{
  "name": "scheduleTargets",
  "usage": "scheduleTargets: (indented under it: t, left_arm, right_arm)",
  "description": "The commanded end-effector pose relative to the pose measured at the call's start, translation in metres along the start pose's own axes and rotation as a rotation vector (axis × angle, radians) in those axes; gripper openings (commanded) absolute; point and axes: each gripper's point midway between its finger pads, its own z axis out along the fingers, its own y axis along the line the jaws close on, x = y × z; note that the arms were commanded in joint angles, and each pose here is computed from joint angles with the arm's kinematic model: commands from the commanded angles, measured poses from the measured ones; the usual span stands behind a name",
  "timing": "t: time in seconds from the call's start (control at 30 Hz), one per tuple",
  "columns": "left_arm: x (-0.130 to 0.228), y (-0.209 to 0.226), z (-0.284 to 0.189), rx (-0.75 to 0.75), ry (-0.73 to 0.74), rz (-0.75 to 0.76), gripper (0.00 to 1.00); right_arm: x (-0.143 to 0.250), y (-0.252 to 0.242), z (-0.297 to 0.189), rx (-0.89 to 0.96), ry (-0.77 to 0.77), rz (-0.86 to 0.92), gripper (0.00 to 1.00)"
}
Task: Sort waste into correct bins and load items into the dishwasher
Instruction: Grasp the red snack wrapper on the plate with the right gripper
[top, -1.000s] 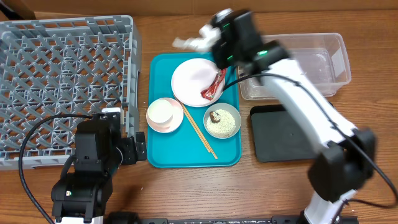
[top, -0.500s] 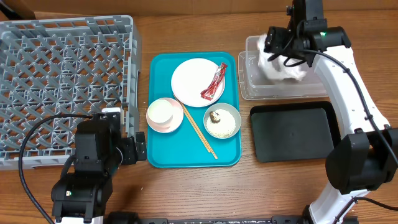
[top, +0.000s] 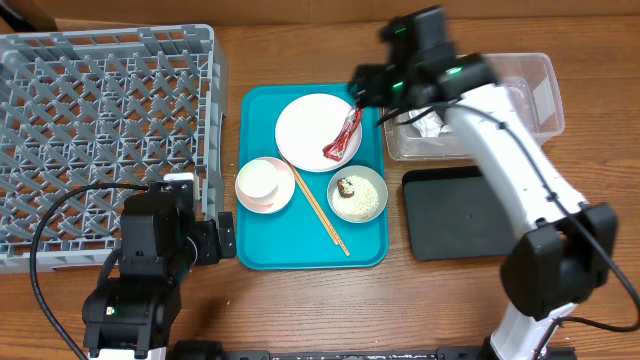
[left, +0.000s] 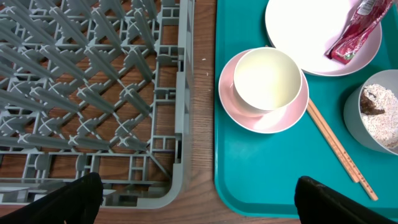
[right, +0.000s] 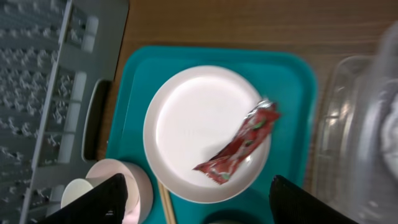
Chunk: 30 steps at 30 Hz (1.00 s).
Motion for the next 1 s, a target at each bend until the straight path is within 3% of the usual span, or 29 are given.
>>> scheduleTargets:
  t: [0.0, 0.17, 0.37, 0.77, 0.87, 0.97]
  left_arm:
    - [-0.009, -0.004, -0.007, 0.020, -0.031, -0.012, 1.00]
    - [-0.009, -0.004, -0.007, 0.020, -0.031, -0.012, 1.00]
    - [-0.009, -0.004, -0.007, 0.020, -0.031, -0.012, 1.00]
    - [-0.009, -0.004, -0.007, 0.020, -0.031, -0.012, 1.00]
    - [-0.009, -0.004, -0.007, 0.020, -0.031, -0.012, 1.00]
    - [-0.009, -0.004, -0.007, 0.020, -0.031, -0.012, 1.00]
  right_arm:
    - [0.014, -0.006, 0.027, 0.140, 0.007, 0.080, 0.73]
    - [0.038, -0.005, 0.060, 0.212, 0.047, 0.174, 0.65]
    - [0.055, -0.021, 0.095, 0.265, 0.081, 0.284, 0.64]
    - [0.075, -0.037, 0.135, 0.300, 0.126, 0.331, 0.61]
    - [0.073, -0.037, 0.137, 0.294, 0.117, 0.330, 0.51]
    - [0.074, -0.037, 0.137, 0.298, 0.123, 0.330, 0.29]
